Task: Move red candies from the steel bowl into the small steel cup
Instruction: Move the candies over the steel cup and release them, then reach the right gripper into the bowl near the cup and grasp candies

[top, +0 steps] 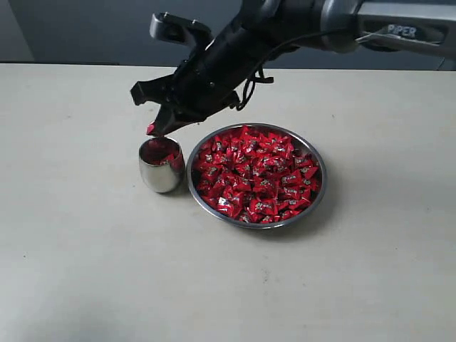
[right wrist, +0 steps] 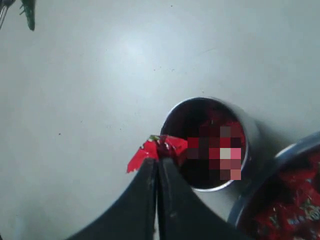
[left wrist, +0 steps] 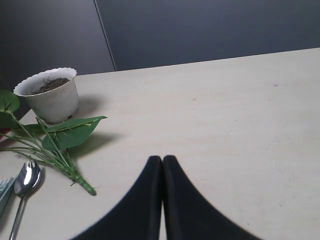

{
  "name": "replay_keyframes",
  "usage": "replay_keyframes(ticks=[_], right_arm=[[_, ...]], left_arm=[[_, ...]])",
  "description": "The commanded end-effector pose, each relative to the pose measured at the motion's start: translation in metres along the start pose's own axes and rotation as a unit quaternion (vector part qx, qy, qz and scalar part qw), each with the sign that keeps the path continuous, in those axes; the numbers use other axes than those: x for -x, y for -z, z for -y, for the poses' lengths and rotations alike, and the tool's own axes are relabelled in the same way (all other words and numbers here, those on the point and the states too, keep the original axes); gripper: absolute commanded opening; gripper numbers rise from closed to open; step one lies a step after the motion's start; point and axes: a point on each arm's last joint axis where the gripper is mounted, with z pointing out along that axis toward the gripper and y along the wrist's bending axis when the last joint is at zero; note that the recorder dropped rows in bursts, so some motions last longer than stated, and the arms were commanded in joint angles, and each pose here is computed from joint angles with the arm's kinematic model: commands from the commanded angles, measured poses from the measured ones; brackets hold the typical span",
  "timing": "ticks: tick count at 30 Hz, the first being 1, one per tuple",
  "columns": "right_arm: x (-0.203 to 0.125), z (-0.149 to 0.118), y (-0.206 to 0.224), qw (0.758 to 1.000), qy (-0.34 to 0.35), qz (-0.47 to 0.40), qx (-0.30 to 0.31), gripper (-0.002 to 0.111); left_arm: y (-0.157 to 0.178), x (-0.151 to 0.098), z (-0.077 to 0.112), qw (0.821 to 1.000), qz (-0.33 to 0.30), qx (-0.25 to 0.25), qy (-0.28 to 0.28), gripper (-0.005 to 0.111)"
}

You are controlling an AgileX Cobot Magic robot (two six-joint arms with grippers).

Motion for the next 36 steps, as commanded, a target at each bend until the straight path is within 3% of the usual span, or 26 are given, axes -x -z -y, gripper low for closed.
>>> replay_keyframes(ticks=[1,7,12,13,22,26,33,36], right_arm=[[0.006,0.006,-0.021,1.000,0.013,-0.013,0.001,0.001],[0.000,0.017,-0.025,0.998,0.008,-0.054,-0.015,0.005],[-0.002,0.017,-0.024,0.997,0.015,-0.069,-0.018,0.046],[-0.002,0.017,-0.023,0.997,0.015,-0.068,-0.018,0.050],[0.008,0.040,0.029,0.994,0.011,-0.056,-0.092,0.030],[0.003,0.057,0.043,0.991,-0.003,-0.087,-0.103,0.030],[0.001,0.062,0.041,0.989,0.000,-0.099,-0.110,0.031],[-0.004,0.066,0.031,0.988,0.000,-0.119,-0.103,0.047]], left_arm=[[0.000,0.000,0.000,1.000,0.005,0.000,0.000,0.000],[0.000,0.000,0.000,1.000,0.005,0.000,0.000,0.000],[0.000,0.000,0.000,1.000,0.005,0.000,0.000,0.000],[0.000,0.000,0.000,1.000,0.005,0.000,0.000,0.000],[0.000,0.000,0.000,1.000,0.005,0.000,0.000,0.000],[0.000,0.000,0.000,1.000,0.005,0.000,0.000,0.000],[0.000,0.000,0.000,1.000,0.005,0.000,0.000,0.000],[0.000,0.000,0.000,1.000,0.005,0.000,0.000,0.000]])
